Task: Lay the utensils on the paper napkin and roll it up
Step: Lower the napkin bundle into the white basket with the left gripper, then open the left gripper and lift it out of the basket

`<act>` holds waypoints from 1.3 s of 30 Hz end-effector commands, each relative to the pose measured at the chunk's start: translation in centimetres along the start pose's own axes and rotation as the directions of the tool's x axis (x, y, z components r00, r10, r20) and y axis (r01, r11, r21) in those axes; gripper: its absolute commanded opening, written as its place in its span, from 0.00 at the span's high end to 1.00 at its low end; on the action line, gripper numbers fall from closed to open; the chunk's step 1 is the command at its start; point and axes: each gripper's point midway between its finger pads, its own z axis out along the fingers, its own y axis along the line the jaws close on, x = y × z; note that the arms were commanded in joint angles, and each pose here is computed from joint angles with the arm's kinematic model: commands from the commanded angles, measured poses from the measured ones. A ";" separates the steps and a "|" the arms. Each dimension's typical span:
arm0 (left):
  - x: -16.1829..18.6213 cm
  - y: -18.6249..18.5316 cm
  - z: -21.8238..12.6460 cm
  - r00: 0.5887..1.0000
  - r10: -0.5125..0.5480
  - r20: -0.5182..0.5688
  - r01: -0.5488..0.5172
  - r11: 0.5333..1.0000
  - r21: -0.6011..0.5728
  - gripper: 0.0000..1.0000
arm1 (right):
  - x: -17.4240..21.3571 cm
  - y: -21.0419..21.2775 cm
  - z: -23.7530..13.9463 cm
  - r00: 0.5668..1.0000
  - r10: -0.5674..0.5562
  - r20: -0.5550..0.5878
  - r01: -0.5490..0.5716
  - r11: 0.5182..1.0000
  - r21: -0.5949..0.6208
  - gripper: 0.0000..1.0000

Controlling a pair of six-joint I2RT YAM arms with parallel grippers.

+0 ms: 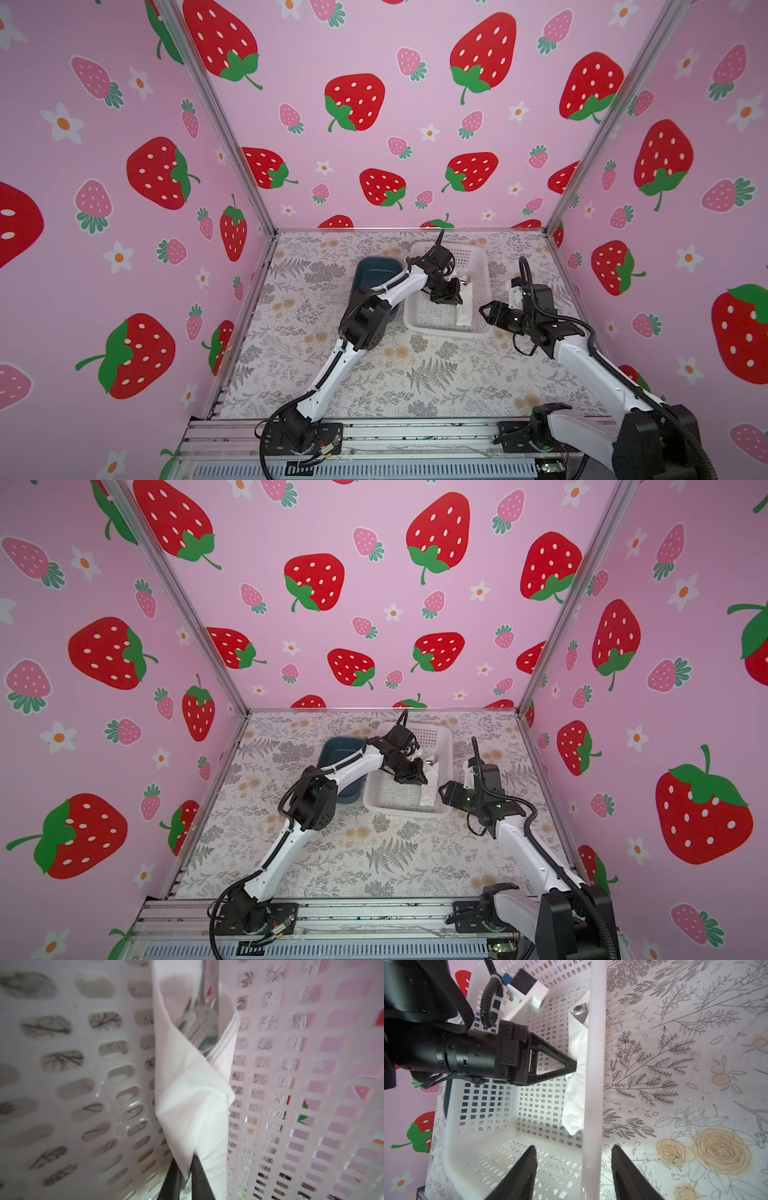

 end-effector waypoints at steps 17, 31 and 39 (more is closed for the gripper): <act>-0.9 -8.3 -12.0 0.942 0.235 0.239 -0.225 0.972 -0.069 0.63 | -5.9 -6.8 -7.3 0.926 -0.104 0.363 -0.081 0.884 0.460 0.27; 5.1 1.5 -28.0 0.734 0.378 0.565 -0.116 0.889 -0.444 0.40 | -7.4 -11.7 -9.3 0.713 -0.505 0.486 -0.017 0.681 0.732 0.21; 9.1 10.8 -36.0 0.667 0.327 0.670 0.141 0.827 -0.544 0.21 | -6.6 -10.5 -4.5 0.685 -0.595 0.420 0.200 0.708 0.677 0.20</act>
